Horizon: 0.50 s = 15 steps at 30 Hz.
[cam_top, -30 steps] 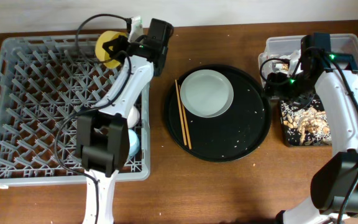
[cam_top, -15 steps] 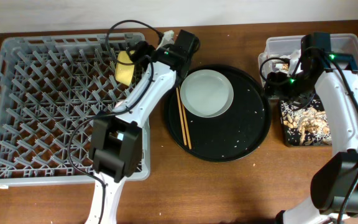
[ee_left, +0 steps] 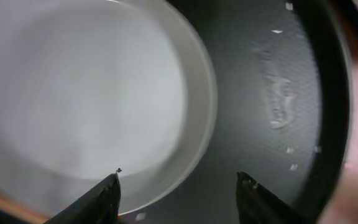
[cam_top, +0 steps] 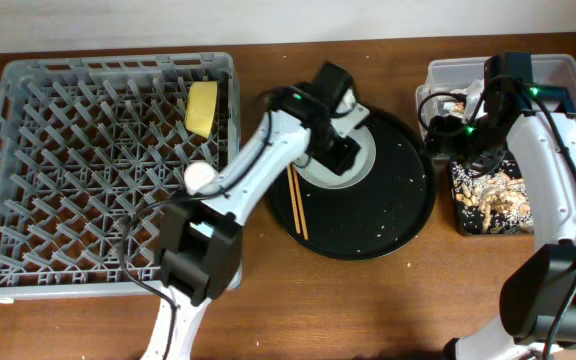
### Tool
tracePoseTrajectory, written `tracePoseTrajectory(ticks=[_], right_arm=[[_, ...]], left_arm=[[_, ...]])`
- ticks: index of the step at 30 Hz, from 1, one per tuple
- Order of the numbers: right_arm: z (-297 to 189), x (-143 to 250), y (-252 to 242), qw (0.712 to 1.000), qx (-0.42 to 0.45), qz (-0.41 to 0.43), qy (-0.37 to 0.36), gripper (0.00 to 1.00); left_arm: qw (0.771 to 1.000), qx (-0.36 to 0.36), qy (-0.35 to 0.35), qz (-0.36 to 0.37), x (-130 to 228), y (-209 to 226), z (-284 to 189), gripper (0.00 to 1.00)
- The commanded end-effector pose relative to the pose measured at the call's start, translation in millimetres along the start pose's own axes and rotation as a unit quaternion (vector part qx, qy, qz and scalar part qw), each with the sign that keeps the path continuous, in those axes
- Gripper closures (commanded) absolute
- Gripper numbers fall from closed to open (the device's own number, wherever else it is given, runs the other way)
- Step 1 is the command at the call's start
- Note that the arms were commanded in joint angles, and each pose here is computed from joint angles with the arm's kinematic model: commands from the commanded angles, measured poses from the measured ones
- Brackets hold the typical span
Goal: Sort waste into correct bins and load items into the dishwasher rack
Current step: 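Grasp the white plate edge with the left gripper and lift it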
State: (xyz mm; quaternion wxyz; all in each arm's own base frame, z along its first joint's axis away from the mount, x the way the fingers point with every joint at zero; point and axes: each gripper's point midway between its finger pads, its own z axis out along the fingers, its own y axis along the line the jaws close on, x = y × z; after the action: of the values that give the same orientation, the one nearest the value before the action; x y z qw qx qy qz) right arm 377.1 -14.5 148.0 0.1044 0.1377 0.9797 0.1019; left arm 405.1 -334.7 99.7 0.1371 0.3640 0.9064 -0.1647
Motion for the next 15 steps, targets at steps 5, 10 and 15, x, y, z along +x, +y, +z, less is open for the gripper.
tracePoseTrajectory(ticks=[5,10,15], right_arm=[[-4,-1,-6,1.0,0.017,-0.005,-0.008,0.14],[-4,-2,-6,1.0,0.017,-0.005,-0.009,0.14],[-4,-2,-6,1.0,0.017,-0.005,-0.009,0.14]], left_arm=[[0.986,-0.018,0.069,-0.151,34,10,52,0.48],[0.973,-0.076,0.016,-0.216,23,88,36,0.42],[0.968,-0.12,0.024,-0.219,33,110,47,0.43]])
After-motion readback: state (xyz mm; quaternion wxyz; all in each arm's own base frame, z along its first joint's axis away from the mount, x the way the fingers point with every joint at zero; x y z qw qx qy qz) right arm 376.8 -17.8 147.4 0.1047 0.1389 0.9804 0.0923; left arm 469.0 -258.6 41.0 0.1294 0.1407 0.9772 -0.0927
